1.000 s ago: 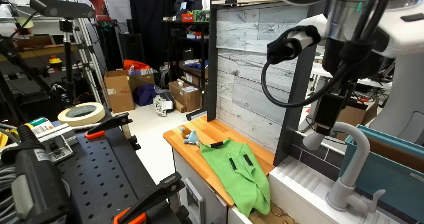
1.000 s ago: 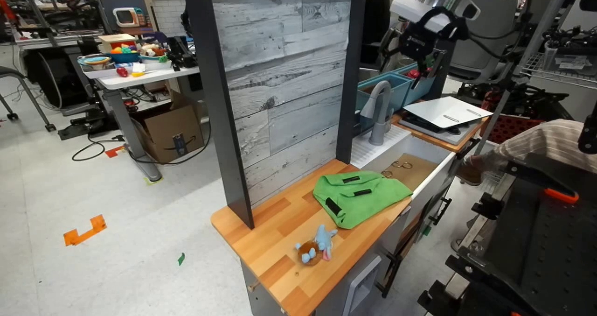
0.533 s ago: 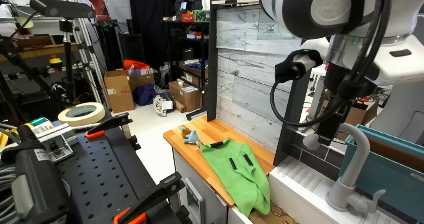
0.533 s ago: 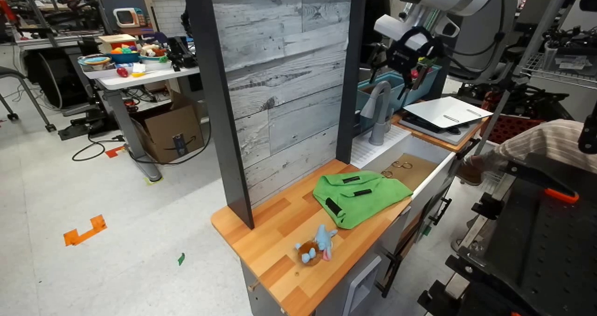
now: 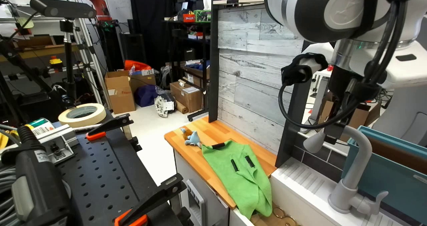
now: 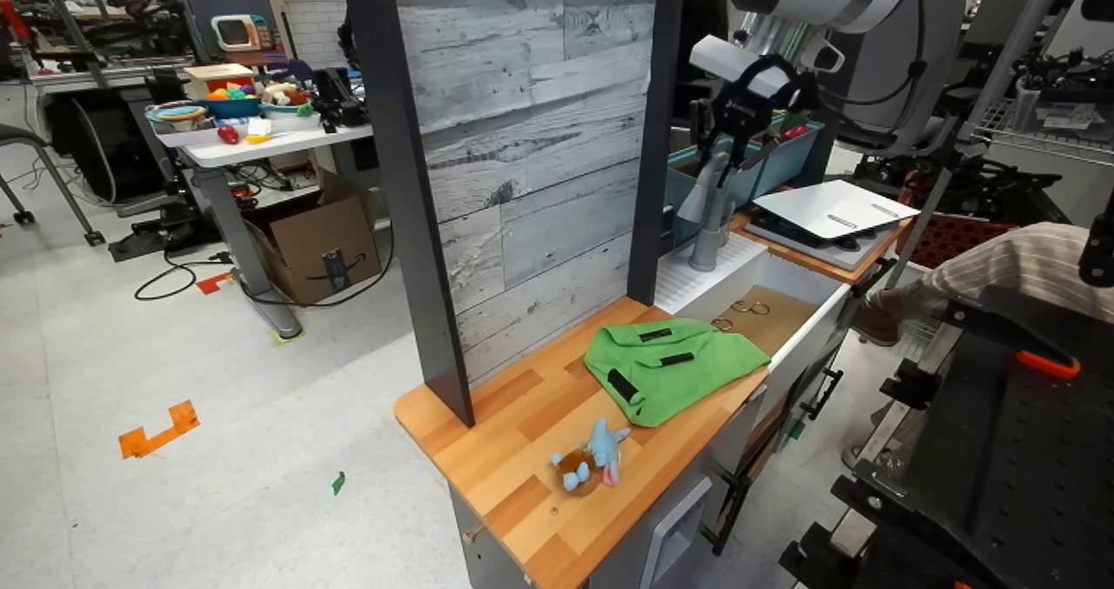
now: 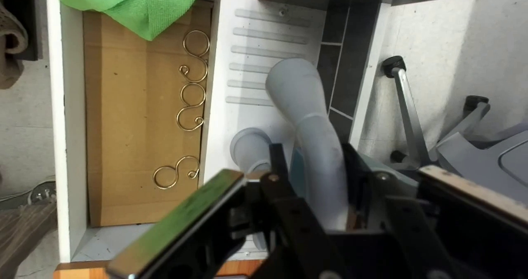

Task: Move the tap faucet to the right

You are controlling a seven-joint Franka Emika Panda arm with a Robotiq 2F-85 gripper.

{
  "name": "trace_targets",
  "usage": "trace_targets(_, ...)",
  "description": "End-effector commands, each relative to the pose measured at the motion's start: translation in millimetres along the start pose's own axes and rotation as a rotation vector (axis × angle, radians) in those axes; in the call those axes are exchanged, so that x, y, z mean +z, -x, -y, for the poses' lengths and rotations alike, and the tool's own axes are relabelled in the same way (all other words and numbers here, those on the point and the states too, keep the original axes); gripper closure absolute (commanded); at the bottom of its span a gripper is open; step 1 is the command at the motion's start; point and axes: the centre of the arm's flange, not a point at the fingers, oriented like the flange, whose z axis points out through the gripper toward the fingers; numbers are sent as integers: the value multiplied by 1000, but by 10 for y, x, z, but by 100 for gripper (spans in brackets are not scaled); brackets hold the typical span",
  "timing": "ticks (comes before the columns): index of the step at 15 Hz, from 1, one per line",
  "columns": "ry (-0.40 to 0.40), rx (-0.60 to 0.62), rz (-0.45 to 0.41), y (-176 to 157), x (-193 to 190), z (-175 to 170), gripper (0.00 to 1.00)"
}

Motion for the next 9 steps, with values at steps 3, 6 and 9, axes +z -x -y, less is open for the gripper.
trace_targets(3,59,-44,-3,-12,-143,-93,94)
trace_targets(6,99,-109,36,27,-210,-231,94)
trace_targets(9,147,-241,59,1,-257,-375,94)
